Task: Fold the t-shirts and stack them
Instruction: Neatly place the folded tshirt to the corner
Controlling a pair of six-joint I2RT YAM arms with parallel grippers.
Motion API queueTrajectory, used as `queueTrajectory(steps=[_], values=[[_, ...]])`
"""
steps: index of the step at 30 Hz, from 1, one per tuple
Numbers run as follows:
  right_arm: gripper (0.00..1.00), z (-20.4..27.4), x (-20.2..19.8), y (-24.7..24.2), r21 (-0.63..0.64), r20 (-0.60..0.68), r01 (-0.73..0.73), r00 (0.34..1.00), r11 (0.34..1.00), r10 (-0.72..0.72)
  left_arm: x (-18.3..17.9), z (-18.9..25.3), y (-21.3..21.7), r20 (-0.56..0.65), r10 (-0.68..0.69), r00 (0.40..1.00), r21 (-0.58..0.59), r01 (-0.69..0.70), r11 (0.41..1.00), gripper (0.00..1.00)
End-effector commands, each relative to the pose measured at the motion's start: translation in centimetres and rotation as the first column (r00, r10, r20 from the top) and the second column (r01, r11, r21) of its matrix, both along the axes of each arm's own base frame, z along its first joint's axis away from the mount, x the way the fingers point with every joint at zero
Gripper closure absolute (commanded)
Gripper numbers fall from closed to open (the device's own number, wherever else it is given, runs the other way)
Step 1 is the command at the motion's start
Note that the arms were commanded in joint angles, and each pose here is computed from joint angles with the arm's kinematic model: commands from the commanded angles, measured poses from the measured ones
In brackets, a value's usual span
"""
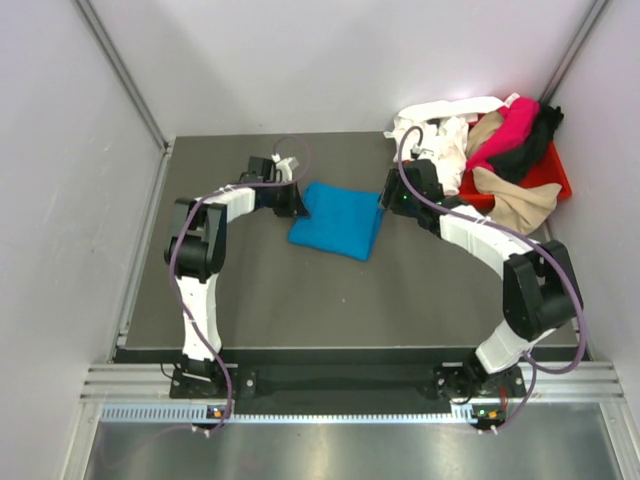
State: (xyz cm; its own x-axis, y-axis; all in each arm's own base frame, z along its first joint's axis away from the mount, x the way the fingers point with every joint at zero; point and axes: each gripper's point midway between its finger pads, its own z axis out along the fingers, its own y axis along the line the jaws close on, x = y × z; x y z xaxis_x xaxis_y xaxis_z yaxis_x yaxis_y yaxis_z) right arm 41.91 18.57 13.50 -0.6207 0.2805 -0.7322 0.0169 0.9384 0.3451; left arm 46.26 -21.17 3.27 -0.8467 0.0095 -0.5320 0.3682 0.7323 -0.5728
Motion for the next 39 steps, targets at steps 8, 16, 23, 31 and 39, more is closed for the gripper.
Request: queueTrajectory(steps=[8,16,23,31,39], values=[[0.38,3.7,-0.4,-0.7,0.005,0.116,0.017,0.993,1.0,-0.018,3.3,0.2,6.9,0.006,0.169,0.986,0.017,-0.169,0.985,1.0],[0.38,5.0,-0.7,-2.1,-0.017,0.15,0.031,0.988,0.999,-0.028,10.0,1.6,21.4,0.108,0.434,0.894,0.071,-0.442,0.894,1.0],[0.38,6.4,-1.0,-3.5,-0.062,0.183,0.05,0.982,0.997,-0.038,14.6,1.2,35.1,0.265,0.603,0.752,0.192,-0.654,0.731,1.0],[0.38,7.9,-1.2,-3.9,-0.094,0.197,0.046,0.98,0.994,-0.026,19.1,5.0,41.4,0.507,0.515,0.691,0.287,-0.699,0.655,1.0],[0.37,7.9,-1.1,-3.3,-0.086,0.187,0.015,0.982,0.996,0.002,19.9,6.8,45.3,0.649,0.39,0.653,0.416,-0.734,0.537,1.0]])
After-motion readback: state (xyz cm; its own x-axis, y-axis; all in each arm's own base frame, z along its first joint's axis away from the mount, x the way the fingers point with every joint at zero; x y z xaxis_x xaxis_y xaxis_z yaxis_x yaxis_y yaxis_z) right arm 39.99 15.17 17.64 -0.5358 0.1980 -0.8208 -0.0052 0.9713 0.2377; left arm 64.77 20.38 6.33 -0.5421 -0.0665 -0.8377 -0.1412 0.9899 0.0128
